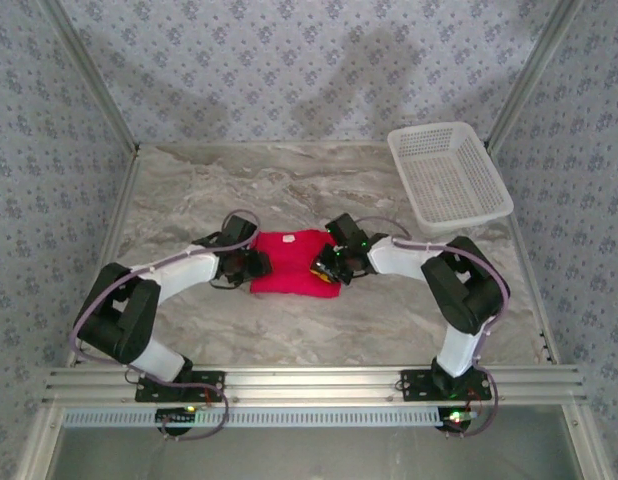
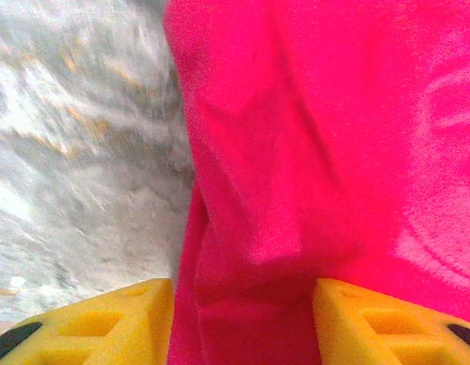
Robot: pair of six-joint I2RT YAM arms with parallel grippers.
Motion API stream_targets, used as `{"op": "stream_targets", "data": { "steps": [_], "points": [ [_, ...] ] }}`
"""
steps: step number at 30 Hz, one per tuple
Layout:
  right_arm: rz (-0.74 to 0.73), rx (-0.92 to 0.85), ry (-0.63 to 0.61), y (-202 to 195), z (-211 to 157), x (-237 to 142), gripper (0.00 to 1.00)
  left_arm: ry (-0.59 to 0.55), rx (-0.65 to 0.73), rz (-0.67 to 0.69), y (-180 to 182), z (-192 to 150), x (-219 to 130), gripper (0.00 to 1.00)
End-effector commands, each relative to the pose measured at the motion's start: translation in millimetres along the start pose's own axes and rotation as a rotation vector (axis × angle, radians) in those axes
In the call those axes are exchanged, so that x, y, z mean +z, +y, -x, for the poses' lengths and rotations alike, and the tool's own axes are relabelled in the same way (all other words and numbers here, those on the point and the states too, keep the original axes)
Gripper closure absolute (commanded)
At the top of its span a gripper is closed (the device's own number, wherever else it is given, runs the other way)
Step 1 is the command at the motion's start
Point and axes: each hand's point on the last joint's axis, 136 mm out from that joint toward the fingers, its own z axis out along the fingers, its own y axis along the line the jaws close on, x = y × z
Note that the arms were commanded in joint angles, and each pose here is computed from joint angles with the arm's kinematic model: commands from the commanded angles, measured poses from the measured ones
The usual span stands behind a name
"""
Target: Fold the inside-out t-shirt
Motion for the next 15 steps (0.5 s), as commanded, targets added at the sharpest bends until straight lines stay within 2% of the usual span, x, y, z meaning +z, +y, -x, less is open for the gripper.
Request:
{"op": "stream_targets", "data": {
  "steps": [1,4,6,9,11,15],
  "points": [
    [-0.144,-0.089,-0.052,-13.6,1.8,-40.5,0.69,-0.11,0.081,0.066,-7.1,33.0,-48.0,0.49],
    [-0.083,-0.072,-0.087,-1.3,13.2,-59.3,0.7,-0.182,0.056,-0.04,-33.4,48.9,-78.3,0.49],
    [-0.055,-0.043,-0.094,0.2,20.3,-62.5,0.71,-0.176,0.01,-0.162,-55.7,46.8,-81.1,0.49],
    [0.002,0.002,-0.065,4.9,23.5,-57.1,0.73,-0.1,-0.102,-0.357,-86.8,30.4,-62.1,0.51],
    [0.043,0.019,-0.037,12.0,20.8,-50.2,0.73,-0.051,-0.153,-0.424,-97.4,16.2,-43.8,0.52],
    [0.028,0.013,0.007,13.3,6.4,-30.9,0.72,0.061,-0.172,-0.378,-88.5,-21.8,-3.9,0.52]
  ]
}}
